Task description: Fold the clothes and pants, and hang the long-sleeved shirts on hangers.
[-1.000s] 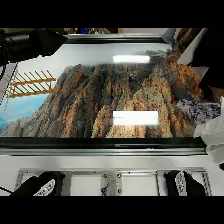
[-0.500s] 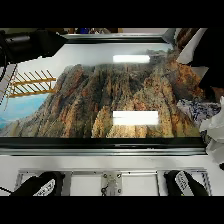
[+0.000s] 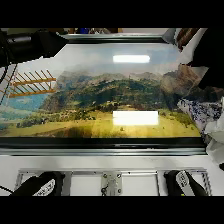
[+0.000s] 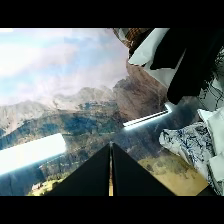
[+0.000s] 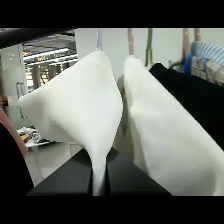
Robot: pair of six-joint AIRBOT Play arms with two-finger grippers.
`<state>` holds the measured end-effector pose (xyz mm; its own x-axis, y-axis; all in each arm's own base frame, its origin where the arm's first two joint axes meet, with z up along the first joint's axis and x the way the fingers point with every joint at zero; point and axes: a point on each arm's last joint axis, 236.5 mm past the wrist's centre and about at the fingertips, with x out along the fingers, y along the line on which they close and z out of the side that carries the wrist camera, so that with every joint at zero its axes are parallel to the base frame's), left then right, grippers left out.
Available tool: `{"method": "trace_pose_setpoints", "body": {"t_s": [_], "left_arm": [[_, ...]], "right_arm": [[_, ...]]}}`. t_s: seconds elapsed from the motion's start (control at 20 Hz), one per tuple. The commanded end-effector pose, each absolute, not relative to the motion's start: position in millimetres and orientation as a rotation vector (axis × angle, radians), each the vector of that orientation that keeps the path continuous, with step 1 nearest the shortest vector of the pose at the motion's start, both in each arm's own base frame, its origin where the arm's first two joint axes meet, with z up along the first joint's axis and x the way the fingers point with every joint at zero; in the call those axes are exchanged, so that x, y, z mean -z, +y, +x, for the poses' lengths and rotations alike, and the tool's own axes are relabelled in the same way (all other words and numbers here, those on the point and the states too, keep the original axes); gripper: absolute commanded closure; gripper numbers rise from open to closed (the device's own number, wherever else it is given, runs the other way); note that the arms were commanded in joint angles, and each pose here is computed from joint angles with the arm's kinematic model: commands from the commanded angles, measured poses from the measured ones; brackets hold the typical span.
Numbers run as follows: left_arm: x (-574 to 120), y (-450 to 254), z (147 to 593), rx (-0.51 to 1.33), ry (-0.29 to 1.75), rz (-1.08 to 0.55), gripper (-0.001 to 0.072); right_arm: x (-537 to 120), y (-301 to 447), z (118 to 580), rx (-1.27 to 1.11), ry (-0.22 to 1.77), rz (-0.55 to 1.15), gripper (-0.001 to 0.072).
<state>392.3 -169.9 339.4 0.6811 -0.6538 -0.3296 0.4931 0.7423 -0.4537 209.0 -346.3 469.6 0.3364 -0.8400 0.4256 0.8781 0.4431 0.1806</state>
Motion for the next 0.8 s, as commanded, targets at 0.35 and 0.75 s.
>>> {"method": "trace_pose_setpoints", "body": {"t_s": [0.35,0.75], "left_arm": [[-339,-170,393,0.658,0.5,-0.344,0.0689],[-339,-170,393,0.66,0.498,-0.337,0.069]], "right_arm": [[-441,-363,202,1.178,-0.394,-0.009,0.0677],[-480,-319,210,1.029,-0.454,-0.11,0.0086]]}}
